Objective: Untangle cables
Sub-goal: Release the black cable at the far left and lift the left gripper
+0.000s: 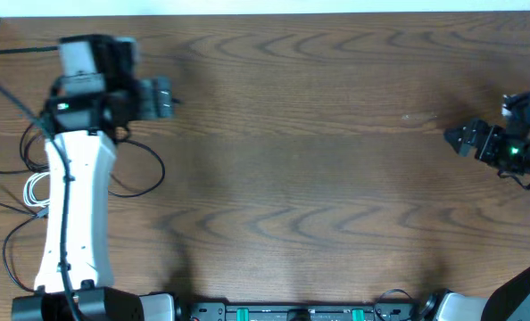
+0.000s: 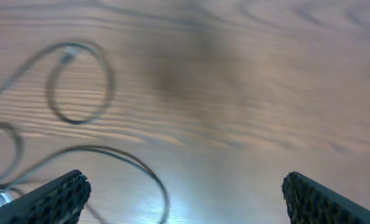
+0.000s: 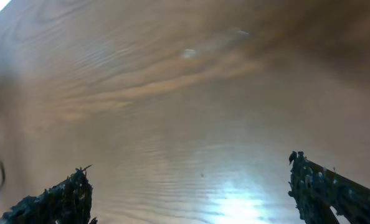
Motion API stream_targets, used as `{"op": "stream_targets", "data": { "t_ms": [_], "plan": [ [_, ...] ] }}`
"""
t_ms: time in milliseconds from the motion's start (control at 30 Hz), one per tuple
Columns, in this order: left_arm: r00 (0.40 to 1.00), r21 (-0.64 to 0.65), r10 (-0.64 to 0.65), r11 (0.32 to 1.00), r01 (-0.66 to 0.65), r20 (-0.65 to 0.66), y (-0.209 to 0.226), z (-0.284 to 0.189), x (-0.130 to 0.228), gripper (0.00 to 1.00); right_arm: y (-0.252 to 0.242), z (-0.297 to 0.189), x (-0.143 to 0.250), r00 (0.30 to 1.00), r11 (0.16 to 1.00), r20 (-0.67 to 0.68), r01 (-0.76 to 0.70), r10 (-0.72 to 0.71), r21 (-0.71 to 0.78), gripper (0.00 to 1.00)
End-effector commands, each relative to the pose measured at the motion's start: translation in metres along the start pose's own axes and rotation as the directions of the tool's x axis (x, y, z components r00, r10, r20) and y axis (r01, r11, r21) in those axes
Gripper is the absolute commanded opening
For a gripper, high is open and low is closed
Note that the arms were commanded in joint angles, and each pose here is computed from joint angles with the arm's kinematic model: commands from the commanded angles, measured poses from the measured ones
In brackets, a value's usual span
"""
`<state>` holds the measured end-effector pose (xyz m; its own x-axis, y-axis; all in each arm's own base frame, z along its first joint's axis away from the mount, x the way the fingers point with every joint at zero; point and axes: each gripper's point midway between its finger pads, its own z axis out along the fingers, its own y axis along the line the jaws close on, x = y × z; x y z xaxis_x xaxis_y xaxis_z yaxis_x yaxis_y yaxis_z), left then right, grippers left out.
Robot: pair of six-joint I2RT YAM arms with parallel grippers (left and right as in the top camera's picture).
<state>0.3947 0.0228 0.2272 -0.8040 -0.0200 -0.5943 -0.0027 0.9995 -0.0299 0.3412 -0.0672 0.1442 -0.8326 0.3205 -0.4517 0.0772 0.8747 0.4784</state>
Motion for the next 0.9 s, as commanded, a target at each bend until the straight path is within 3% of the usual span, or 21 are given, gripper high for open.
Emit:
{"op": "stream_targets", "data": {
  "t_ms": [0, 367, 867],
  "plan": [
    [0.997, 0.048, 0.074, 0.996, -0.074, 0.001, -0.029, -0.006, 0.002, 0.99, 0.029, 0.005, -0.003, 0.983, 0.981, 0.005, 0.185, -0.185, -0.060, 0.99],
    [0.992, 0.086, 0.124, 0.988, -0.125, 0.016, -0.054, -0.006, 0.000, 0.99, 0.072, 0.045, 0.011, 0.897, 0.896, -0.112, 0.437, -0.428, 0.079, 0.99],
    [0.992, 0.088, 0.125, 0.989, -0.123, -0.013, -0.054, -0.006, 0.007, 0.99, 0.086, 0.052, 0.009, 0.881, 0.878, -0.099, 0.471, -0.462, 0.088, 0.99]
  ]
}}
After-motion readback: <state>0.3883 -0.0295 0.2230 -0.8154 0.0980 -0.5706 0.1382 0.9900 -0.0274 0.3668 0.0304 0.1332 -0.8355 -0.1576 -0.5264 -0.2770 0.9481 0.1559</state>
